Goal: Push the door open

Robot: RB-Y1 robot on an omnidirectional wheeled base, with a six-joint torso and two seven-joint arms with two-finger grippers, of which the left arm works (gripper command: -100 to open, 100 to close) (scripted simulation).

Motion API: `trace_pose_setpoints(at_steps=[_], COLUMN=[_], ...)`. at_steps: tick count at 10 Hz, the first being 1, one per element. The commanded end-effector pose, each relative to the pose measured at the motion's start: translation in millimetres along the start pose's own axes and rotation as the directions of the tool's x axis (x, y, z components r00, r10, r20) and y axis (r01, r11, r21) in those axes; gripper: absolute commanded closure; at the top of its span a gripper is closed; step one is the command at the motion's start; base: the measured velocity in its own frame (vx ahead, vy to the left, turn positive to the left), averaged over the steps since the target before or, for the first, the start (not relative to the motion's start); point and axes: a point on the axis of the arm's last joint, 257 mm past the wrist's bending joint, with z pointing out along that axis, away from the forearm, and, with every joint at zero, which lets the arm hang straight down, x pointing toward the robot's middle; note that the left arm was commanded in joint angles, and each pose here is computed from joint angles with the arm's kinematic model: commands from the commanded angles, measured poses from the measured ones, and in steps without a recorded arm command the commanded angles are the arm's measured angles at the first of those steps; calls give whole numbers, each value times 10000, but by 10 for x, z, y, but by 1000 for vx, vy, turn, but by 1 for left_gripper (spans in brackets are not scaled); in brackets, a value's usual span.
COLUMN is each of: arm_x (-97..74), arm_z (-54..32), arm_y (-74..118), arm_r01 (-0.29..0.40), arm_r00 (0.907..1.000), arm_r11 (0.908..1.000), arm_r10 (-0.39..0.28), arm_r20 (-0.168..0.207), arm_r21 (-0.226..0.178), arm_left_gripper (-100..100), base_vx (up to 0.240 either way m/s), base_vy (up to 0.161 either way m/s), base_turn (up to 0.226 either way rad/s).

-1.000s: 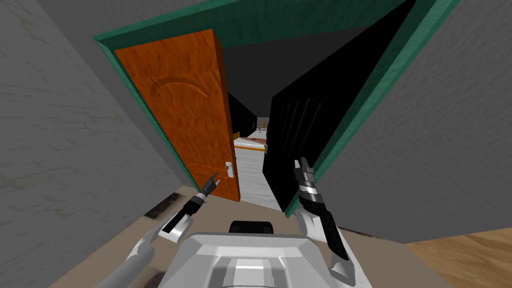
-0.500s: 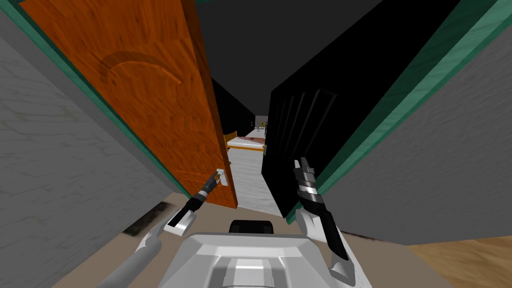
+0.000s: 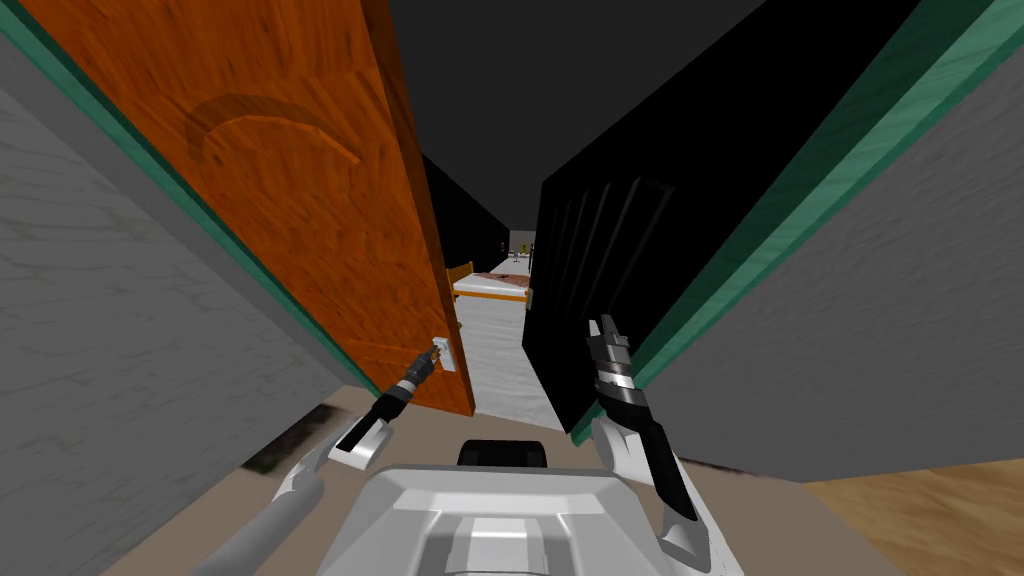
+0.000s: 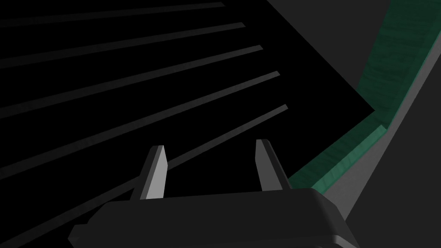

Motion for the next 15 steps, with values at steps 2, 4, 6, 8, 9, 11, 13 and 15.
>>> trace_pose_setpoints(at_steps=[2,4,6,8,9,11,13,15], arm_x=[-76,-127,-184,-213,-242,-300,-282,-255], arm_z=[108,181,263,307,352,447,455,445], arm_y=[-57,-94,-135,-156,-176,-215,-168,-134], arm_r01=[-204,-341,-488,-563,-637,-782,-672,-563], arm_r00=[9993,9979,9954,9936,9915,9860,9869,9886], arm_r11=[9996,9988,9976,9968,9960,9941,9957,9971], arm_r10=[197,320,445,504,560,660,569,484], arm_r20=[331,571,853,1009,1172,1528,1510,1428], arm_r21=[219,356,497,566,631,751,635,516], arm_left_gripper=[100,100,100,100,100,100,-100,-100], base_vx=[36,97,80,75,69,92,16,-174], base_vy=[-3,-7,4,4,7,24,14,-40], base_turn=[12,23,6,14,29,55,9,-5])
